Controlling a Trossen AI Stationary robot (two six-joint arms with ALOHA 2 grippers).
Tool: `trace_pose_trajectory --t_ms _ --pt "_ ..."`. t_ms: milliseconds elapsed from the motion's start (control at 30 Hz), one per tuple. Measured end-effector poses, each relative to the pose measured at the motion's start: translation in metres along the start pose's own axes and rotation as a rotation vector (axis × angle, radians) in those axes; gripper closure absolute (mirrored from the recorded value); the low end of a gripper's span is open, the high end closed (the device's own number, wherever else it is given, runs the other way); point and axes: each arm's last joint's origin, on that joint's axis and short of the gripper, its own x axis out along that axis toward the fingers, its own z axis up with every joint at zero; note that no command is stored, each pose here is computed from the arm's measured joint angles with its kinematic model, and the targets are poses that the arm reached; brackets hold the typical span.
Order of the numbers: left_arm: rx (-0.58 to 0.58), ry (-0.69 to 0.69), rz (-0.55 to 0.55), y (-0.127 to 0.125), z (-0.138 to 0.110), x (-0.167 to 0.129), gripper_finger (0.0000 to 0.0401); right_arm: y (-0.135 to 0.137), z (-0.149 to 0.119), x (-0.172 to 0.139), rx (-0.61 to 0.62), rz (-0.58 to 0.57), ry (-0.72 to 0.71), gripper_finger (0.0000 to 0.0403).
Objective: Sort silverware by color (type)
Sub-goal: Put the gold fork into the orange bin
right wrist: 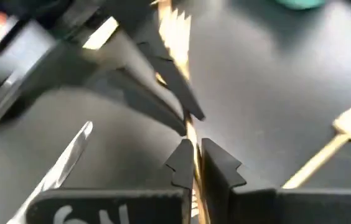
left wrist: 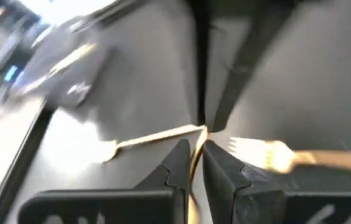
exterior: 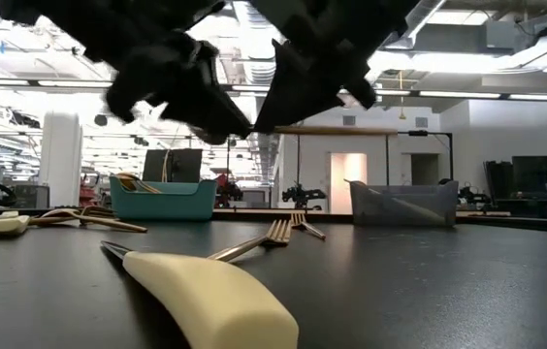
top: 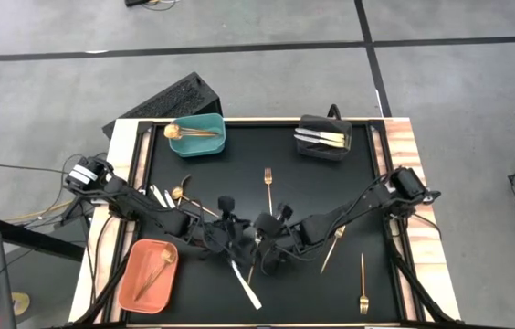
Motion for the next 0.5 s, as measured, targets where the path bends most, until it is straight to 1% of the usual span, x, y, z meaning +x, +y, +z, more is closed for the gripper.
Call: trace_pose_trajectory --t_ms 67,100,167,267,333,400,500 --pt "-0.162 -0.017 0.094 0.006 0.009 -0.003 0.0370 -0.007 0.001 0.001 0.038 -0.098 -0.039 0.0362" --pt "-0.232 -0.027 0.122 0.011 0.014 -0.007 0.0360 -0.011 -0.002 0.003 0.026 -0.157 -0.053 0.0363" --pt "-0.316 0.002 0.144 0.018 0.016 -0.014 0.0334 -0.020 -0.007 0.003 -0.008 -0.293 -0.096 0.0366" --pt "-0.353 0.099 0.135 0.022 0.004 -0.019 0.0294 -0.030 -0.012 -0.005 0.013 -0.410 -0.133 0.0380" --pt "-0.373 0.111 0.143 0.027 0.004 -0.027 0.0269 -0.035 -0.017 -0.011 0.015 -0.450 -0.115 0.0388" --pt "-0.393 0.101 0.164 0.030 0.004 -0.031 0.0248 -0.035 -0.021 -0.014 0.028 -0.465 -0.141 0.0388" --pt "-0.408 0.089 0.178 0.029 -0.001 -0.029 0.0224 -0.028 -0.024 -0.019 0.031 -0.450 -0.187 0.0385"
